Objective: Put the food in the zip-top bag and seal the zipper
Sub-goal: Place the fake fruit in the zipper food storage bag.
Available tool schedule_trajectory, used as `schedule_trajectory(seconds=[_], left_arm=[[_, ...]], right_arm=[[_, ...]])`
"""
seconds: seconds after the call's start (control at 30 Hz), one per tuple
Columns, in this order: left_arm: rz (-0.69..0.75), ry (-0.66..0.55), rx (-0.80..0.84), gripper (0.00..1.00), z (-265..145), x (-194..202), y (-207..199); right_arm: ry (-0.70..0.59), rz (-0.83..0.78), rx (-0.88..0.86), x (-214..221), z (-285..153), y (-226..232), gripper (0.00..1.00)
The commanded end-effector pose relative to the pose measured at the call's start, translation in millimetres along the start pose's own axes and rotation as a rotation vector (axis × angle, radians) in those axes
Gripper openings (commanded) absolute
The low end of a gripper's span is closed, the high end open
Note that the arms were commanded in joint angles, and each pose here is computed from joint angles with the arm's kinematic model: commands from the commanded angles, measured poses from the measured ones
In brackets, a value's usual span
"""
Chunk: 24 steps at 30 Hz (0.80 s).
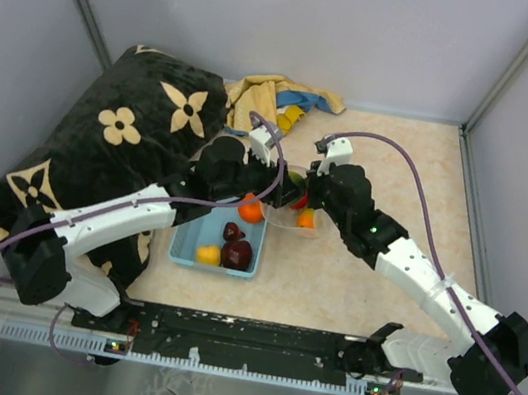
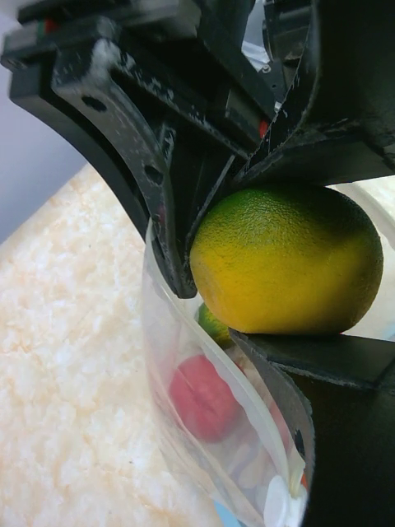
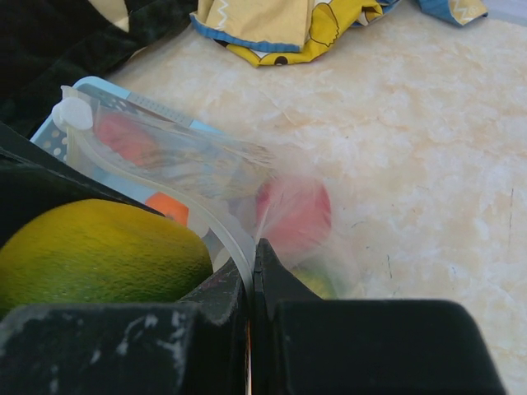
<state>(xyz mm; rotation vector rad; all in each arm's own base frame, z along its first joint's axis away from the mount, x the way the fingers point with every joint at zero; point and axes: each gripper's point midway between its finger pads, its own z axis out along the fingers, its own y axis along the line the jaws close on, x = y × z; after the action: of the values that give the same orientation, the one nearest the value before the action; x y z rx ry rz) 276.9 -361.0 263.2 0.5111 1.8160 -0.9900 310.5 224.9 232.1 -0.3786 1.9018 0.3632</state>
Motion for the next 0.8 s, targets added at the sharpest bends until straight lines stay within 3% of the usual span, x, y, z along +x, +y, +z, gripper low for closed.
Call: schedule_trajectory(seconds=[0.0,0.3,0.57,0.77], left_arm=[[0.043,0.021,-0.044,0.61,5,12,9],[0.046,0.013,-0.106,0.86,-2,4,16],[-0.016,0.060,-0.216,0.87,-33,-11,19],[-0.093,0.155,-0.427,0.83,-65,9,48]], right_arm=[[-0.120,0.045,-0.019,-47,-9,4,0.01],[-0.114,0.048,-0.016,-43,-8,3,0.01],[-0.121,0.055,-0.007,-43,-7,2,0.01],[-0.119,0.063,-0.008,-40,-6,2,0.01]])
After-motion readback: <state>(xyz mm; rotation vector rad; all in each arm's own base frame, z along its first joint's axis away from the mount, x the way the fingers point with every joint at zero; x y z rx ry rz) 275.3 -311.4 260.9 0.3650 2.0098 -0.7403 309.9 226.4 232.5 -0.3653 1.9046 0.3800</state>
